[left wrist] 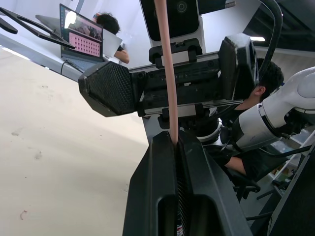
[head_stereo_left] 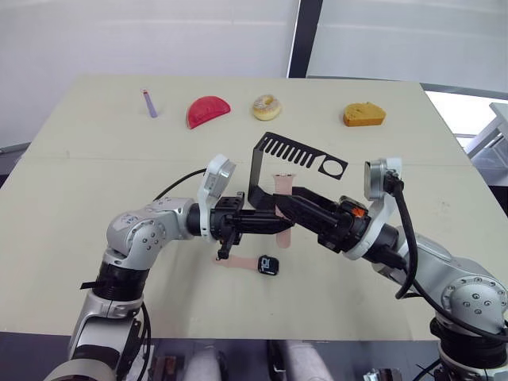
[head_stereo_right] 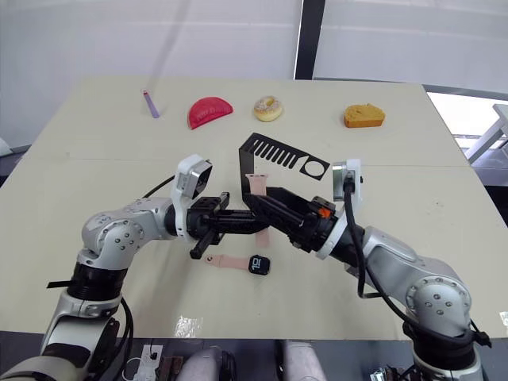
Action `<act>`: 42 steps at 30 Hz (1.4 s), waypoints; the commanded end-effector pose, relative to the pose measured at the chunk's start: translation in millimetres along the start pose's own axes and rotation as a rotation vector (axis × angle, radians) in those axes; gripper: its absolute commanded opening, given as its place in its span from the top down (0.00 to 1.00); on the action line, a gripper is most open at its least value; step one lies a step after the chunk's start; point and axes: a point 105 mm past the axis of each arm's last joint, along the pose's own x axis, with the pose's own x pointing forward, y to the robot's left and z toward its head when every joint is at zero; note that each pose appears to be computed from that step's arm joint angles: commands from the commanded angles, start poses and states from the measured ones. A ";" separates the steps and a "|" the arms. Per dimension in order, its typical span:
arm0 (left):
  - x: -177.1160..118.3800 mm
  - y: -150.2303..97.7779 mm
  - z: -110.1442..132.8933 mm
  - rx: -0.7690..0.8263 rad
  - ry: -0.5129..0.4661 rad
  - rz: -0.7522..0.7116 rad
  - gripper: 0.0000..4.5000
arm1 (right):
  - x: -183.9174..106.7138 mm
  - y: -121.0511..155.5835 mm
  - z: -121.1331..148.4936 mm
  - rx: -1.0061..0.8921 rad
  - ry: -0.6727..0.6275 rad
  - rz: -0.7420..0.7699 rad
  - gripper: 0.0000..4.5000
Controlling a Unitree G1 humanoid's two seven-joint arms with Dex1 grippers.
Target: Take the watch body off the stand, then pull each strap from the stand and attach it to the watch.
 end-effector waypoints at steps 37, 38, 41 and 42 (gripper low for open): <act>5.9 -5.9 10.6 0.053 0.002 -0.026 1.00 | -1.1 9.1 17.9 -0.021 -0.058 0.043 0.76; 6.2 -5.8 10.7 0.054 0.000 -0.026 1.00 | -1.0 9.3 17.9 -0.018 -0.059 0.045 0.82; 7.2 -5.7 11.3 0.053 -0.005 -0.026 1.00 | -0.9 10.0 17.1 -0.015 -0.056 0.048 1.00; 7.6 -5.7 11.6 0.053 -0.007 -0.027 1.00 | -0.9 10.2 16.6 -0.015 -0.054 0.048 1.00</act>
